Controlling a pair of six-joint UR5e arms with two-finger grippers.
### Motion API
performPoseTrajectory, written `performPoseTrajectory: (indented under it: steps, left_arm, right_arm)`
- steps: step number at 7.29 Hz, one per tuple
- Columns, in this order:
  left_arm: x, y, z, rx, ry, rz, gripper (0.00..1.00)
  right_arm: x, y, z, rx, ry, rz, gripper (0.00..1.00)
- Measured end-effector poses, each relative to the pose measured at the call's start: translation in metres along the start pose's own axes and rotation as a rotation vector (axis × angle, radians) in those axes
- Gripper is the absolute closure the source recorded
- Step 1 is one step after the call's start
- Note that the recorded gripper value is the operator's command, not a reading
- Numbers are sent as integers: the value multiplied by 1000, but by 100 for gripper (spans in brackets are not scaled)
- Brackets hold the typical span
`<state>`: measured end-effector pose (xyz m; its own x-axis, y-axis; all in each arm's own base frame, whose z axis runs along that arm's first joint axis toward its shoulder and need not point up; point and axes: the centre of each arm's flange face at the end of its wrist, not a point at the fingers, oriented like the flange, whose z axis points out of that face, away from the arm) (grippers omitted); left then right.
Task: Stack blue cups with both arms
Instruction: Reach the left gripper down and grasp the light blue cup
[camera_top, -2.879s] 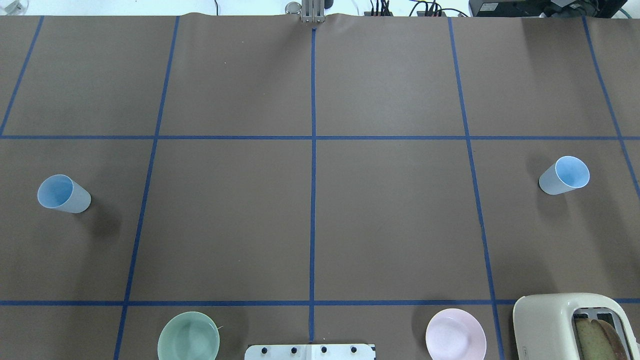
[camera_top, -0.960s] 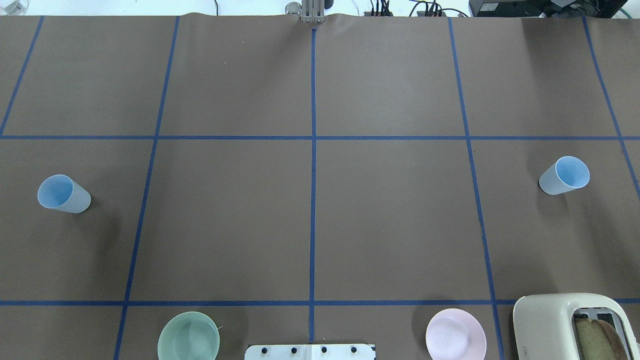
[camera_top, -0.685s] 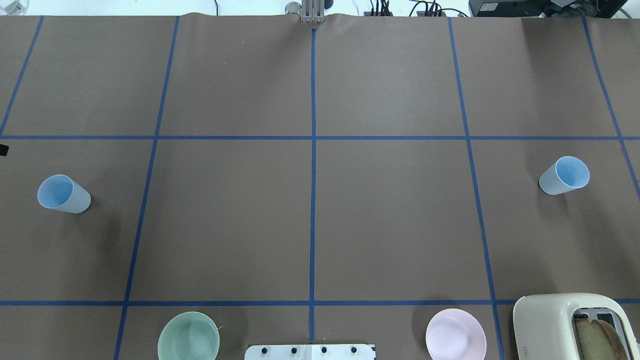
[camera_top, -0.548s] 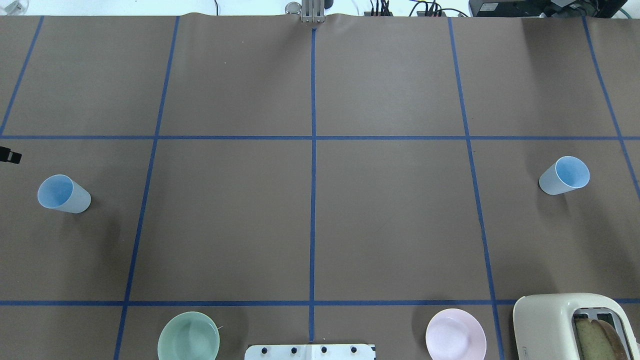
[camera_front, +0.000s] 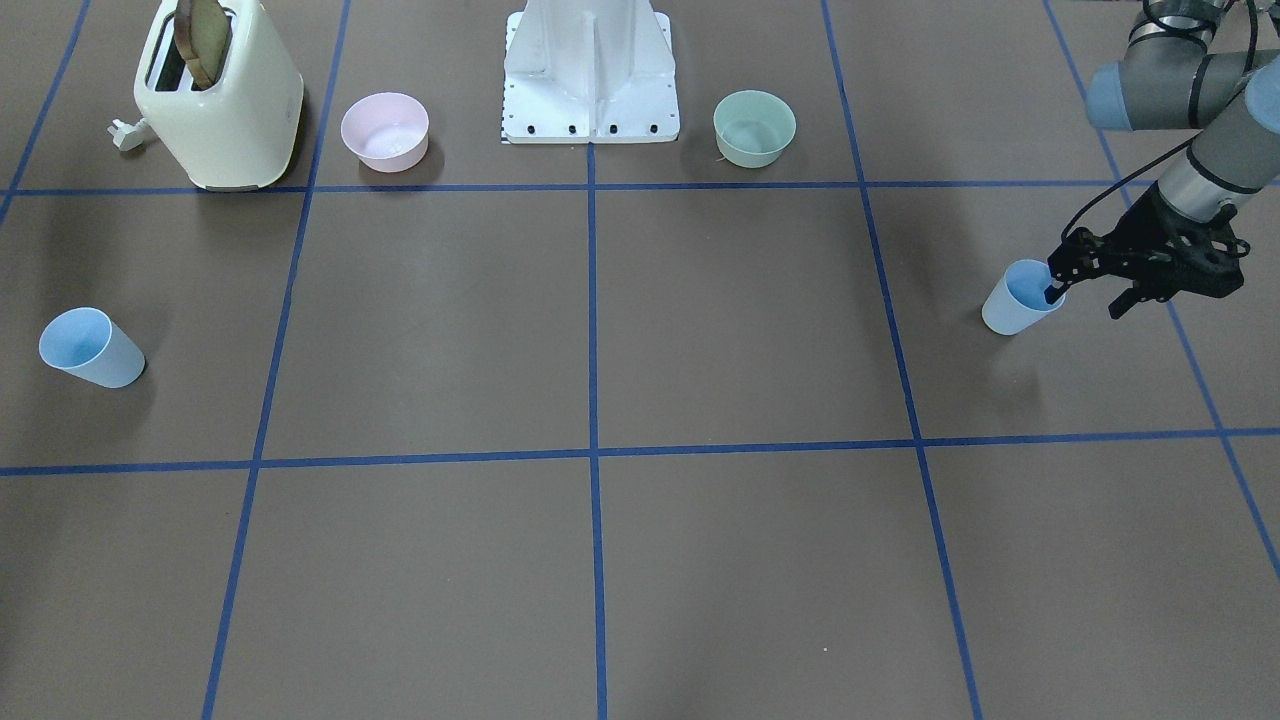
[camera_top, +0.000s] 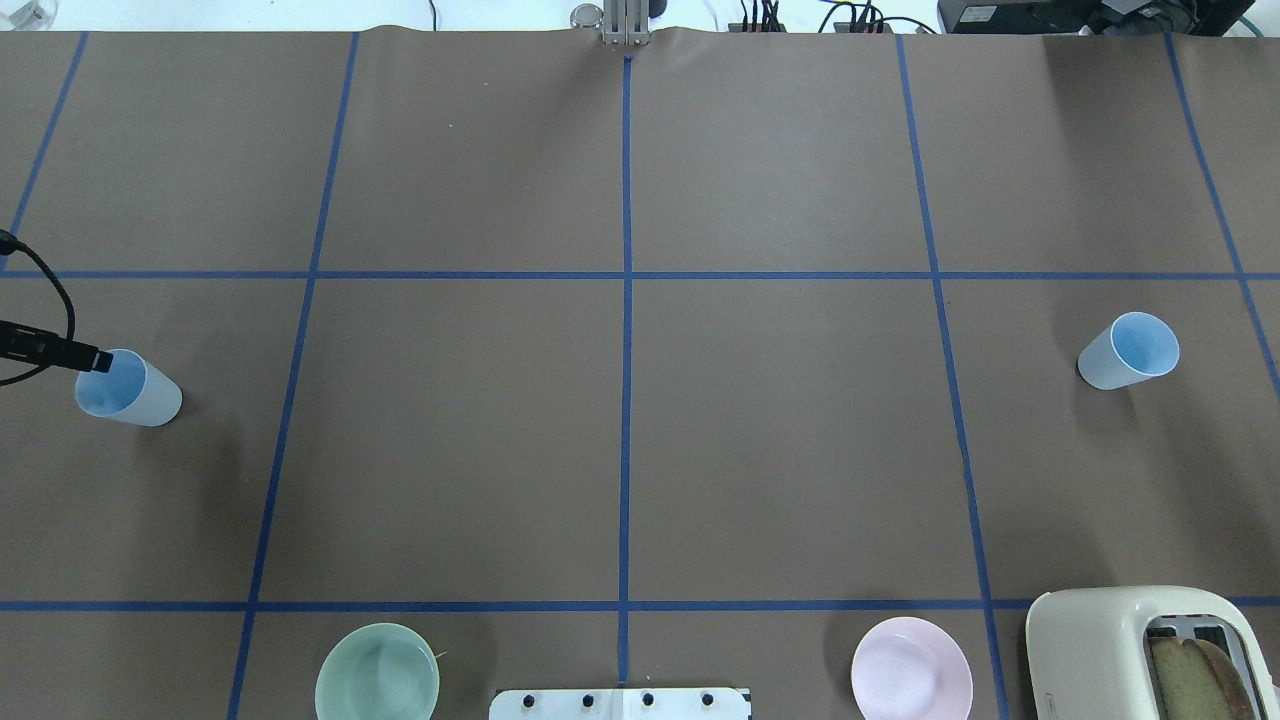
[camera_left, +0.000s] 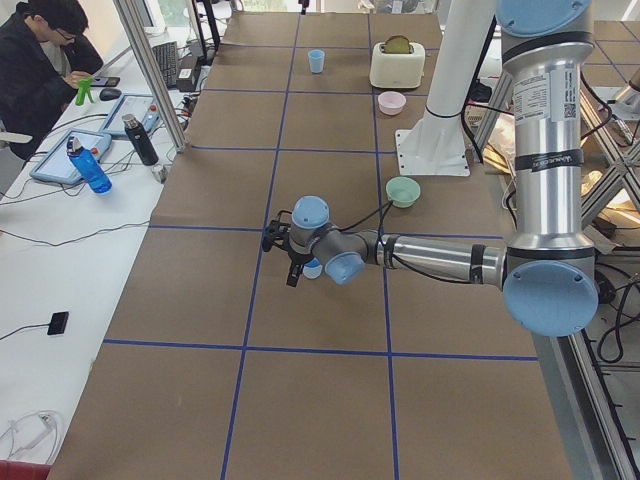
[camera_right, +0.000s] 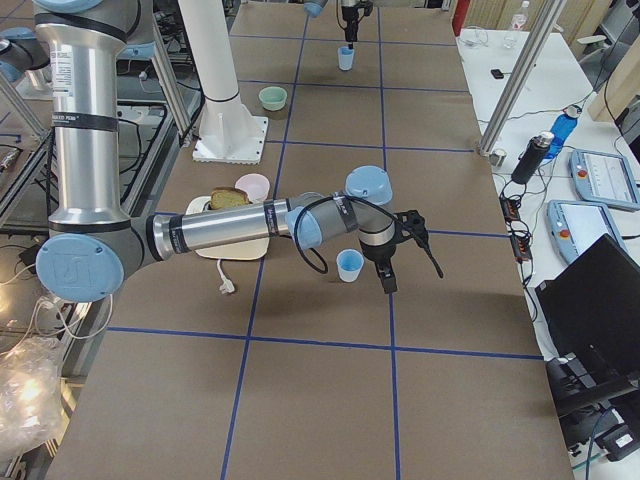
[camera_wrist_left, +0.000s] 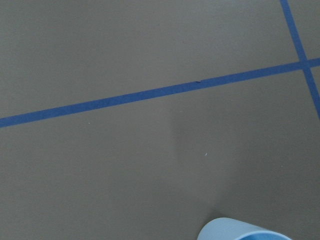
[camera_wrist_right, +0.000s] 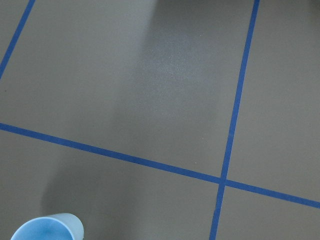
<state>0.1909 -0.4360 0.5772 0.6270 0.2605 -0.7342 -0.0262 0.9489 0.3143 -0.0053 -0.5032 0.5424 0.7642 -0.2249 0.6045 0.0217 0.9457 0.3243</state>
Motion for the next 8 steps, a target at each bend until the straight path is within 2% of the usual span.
performPoseTrajectory:
  steps: [1,3,5,7,8]
  left_arm:
    - [2,8,5,0,1,19,100]
    - [4,19,2,17,18,45,100]
    - [19,20,-18,44,45,60,100]
    - [54,-1,-43,46,46,51,100]
    - [84,-27,-54,41,39,26,100]
  right_arm:
    - [0,0,0,0,0,0,0]
    - [0,0,0,0,1,0,0]
    - [0,0,0,0,0,0,0]
    - [0,0,1,-1,0,2,0]
    - [0,0,1,-2,0,3,0]
